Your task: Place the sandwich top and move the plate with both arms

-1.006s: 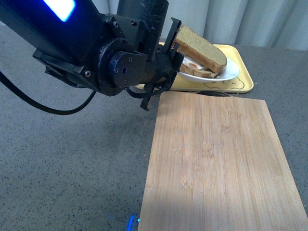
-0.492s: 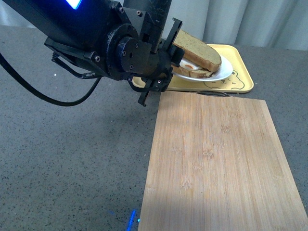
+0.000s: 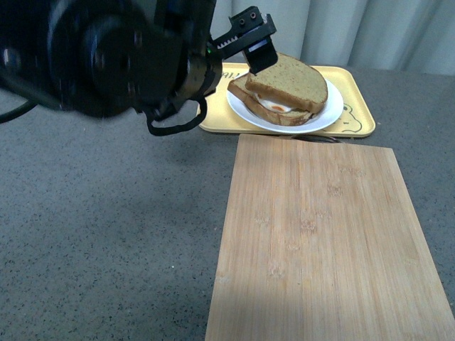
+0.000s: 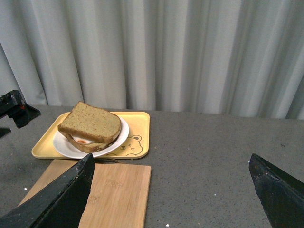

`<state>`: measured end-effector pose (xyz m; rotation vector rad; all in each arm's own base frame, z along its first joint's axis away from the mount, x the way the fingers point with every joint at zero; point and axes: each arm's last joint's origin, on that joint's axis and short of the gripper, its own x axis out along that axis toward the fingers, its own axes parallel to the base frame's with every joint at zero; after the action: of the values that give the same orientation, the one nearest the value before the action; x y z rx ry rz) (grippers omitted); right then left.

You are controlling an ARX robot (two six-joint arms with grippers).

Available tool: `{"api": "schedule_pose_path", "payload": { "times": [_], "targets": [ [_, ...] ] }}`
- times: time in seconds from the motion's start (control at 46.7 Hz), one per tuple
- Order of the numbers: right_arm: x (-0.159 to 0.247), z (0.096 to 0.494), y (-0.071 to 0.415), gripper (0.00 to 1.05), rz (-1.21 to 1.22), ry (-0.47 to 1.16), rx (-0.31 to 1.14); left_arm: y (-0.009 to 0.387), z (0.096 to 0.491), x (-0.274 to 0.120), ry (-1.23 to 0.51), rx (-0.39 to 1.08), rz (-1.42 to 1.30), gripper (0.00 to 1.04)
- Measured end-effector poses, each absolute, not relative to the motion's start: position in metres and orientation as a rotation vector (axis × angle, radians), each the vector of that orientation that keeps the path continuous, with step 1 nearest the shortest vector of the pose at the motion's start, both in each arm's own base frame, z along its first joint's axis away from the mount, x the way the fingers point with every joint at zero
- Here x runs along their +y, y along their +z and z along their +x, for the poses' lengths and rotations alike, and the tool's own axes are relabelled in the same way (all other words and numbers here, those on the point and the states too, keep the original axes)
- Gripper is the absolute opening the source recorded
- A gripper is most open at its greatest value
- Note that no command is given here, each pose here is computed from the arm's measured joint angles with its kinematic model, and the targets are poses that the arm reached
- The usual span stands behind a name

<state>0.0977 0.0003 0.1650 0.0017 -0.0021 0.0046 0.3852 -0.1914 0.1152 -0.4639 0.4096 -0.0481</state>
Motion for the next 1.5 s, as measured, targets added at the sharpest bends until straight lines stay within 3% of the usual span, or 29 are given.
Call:
{"api": "schedule_pose_path", "payload": {
  "times": [0.107, 0.257, 0.578, 0.813, 1.498],
  "targets": [
    [0.000, 0.098, 0.165, 0.95, 0.002, 0.005, -0.002, 0.111, 0.361, -0.170, -0.030, 0.170, -0.250, 0.77],
    [0.000, 0.098, 0.165, 0.95, 0.002, 0.004, -0.002, 0.131, 0.324, -0.121, -0.018, 0.008, -0.106, 0.53],
    [0.000, 0.098, 0.165, 0.95, 0.002, 0.004, -0.001, 0.142, 0.256, -0.059, 0.000, 0.018, -0.021, 0.03],
    [0.000, 0.098, 0.165, 0.95, 0.002, 0.004, -0.001, 0.150, 0.214, -0.033, -0.003, 0.012, -0.013, 0.04],
    [0.000, 0.098, 0.165, 0.95, 0.002, 0.004, -0.002, 0.163, 0.155, -0.001, 0.002, 0.013, -0.008, 0.04]
  ]
}}
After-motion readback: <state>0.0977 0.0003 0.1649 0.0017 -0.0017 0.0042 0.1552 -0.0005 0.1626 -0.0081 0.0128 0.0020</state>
